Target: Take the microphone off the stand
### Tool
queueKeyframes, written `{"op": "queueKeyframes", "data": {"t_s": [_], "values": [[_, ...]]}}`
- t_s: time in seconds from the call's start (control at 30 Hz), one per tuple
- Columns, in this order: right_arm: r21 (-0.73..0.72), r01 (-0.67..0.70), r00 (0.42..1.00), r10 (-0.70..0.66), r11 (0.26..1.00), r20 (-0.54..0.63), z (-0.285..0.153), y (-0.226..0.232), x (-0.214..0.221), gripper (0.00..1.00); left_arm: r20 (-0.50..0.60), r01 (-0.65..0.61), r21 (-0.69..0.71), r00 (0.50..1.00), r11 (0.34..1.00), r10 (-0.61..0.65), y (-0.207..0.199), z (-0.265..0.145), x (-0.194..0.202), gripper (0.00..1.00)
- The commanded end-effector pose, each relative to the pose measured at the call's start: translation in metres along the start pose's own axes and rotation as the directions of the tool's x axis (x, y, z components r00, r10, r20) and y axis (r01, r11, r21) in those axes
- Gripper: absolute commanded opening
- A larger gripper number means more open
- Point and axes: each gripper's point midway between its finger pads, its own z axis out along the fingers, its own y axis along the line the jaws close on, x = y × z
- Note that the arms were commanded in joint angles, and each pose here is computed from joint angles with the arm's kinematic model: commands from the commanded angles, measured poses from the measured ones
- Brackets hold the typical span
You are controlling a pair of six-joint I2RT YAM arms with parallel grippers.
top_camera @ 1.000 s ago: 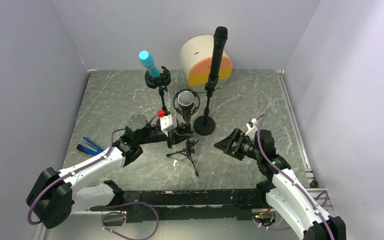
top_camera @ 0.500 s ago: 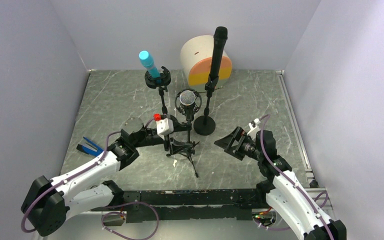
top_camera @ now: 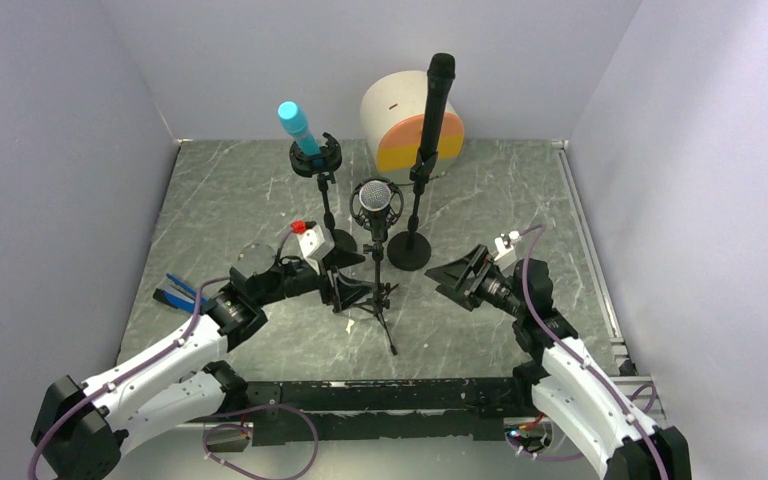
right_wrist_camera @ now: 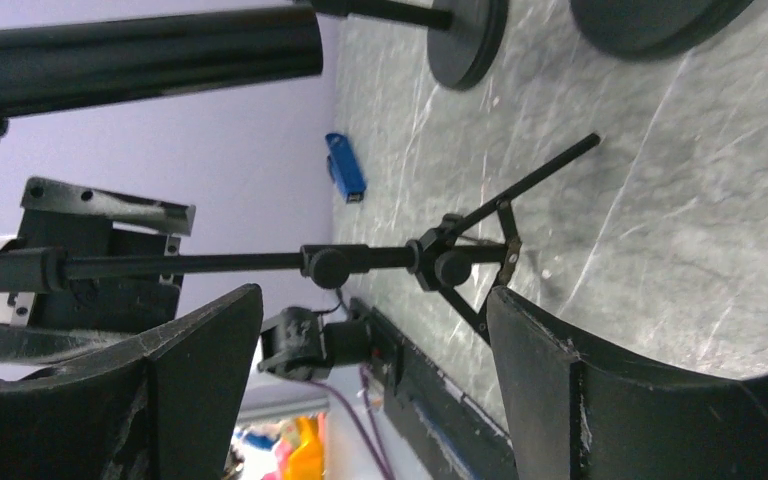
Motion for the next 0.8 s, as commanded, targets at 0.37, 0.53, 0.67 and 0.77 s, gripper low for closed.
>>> {"op": "queueKeyframes", "data": {"t_s": [0.37, 0.53, 0.67, 0.77], "values": [[-0.061, 0.047, 0.977, -0.059, 0.997, -0.206, -0.006, 0.019, 0.026, 0.85, 0.031, 0.150, -0.084, 0.989, 0.985, -0.147, 0.008, 0.001, -0.007, 0.73], [0.017, 0.095, 0.984, -0.092, 0.995, -0.151, -0.014, 0.017, 0.018, 0.91, 0.048, 0.134, -0.069, 0.990, 0.989, -0.131, 0.008, 0.005, -0.012, 0.74], [-0.020, 0.044, 0.991, -0.046, 0.999, -0.127, -0.015, 0.017, 0.020, 0.86, 0.000, 0.115, -0.050, 0.993, 0.992, -0.115, 0.006, 0.008, -0.008, 0.74], [-0.068, -0.001, 0.990, -0.009, 0.998, -0.140, -0.013, 0.023, 0.024, 0.80, 0.017, 0.130, -0.071, 0.992, 0.989, -0.129, 0.010, 0.010, -0.012, 0.72]]}}
